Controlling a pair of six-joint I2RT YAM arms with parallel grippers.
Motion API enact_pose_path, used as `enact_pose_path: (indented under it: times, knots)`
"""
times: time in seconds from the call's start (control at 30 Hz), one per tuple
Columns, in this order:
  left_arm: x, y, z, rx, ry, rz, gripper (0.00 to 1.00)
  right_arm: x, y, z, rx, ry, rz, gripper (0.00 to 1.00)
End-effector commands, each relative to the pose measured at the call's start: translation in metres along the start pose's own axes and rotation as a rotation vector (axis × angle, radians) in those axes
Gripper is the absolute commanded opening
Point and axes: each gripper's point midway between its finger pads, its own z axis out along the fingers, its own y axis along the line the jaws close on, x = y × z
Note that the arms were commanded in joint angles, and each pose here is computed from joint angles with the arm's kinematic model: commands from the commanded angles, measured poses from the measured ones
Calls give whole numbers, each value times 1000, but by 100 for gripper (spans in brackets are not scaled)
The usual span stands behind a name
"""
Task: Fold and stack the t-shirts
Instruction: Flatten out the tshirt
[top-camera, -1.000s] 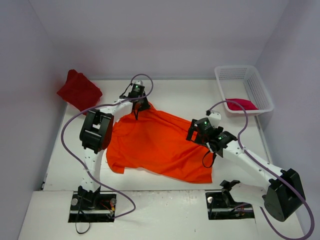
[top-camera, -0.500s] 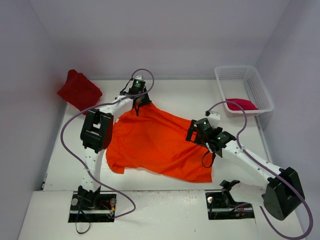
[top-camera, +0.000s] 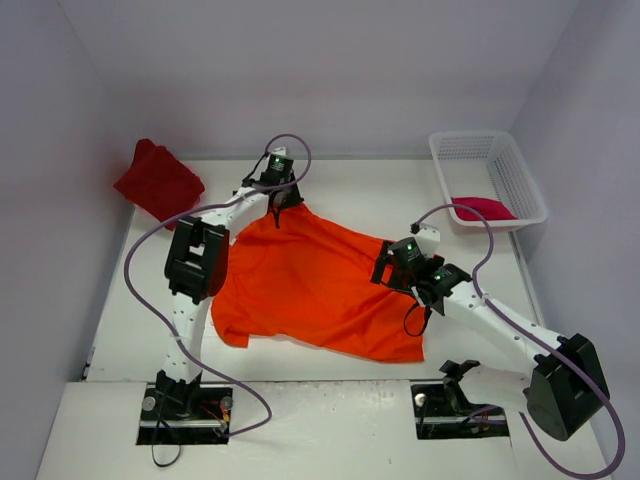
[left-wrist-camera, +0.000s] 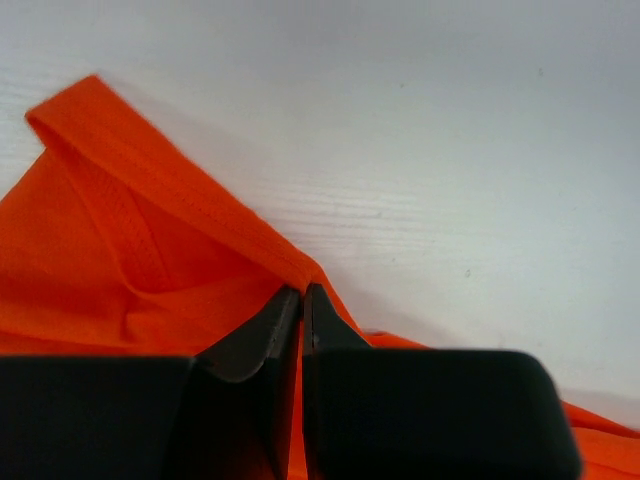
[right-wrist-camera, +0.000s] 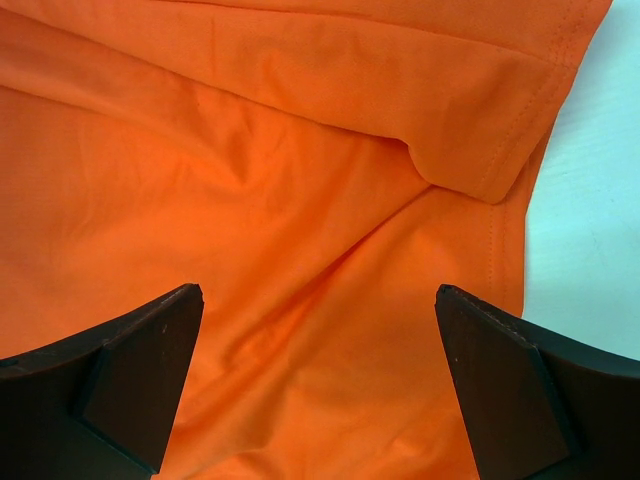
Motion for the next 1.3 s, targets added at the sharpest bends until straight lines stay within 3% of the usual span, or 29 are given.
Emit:
enact_pose_path:
  times: [0.0,0.67,0.93,1.03,1.07,1.17,1.27]
  knots:
    - [-51,-30,-18,51,-124,36,0,-5,5,1,-17,-23,23,98]
    - [-88,-61,-8,127,-183,57,0,-6,6,1,-25,-25,23,98]
    - [-93,-52,0,85,-198,102,0,-10,9,1,-28,-35,22,97]
    - [-88,-46,3,76,-183,94,31,-11,10,2,-28,-35,20,97]
    - [-89,-45,0,78,-184,88,52,-11,11,2,-27,-34,21,97]
    - [-87,-46,-3,89,-186,79,69,-14,14,2,-33,-38,23,97]
    - [-85,-51,-6,112,-176,66,75,-21,18,1,-36,-53,22,97]
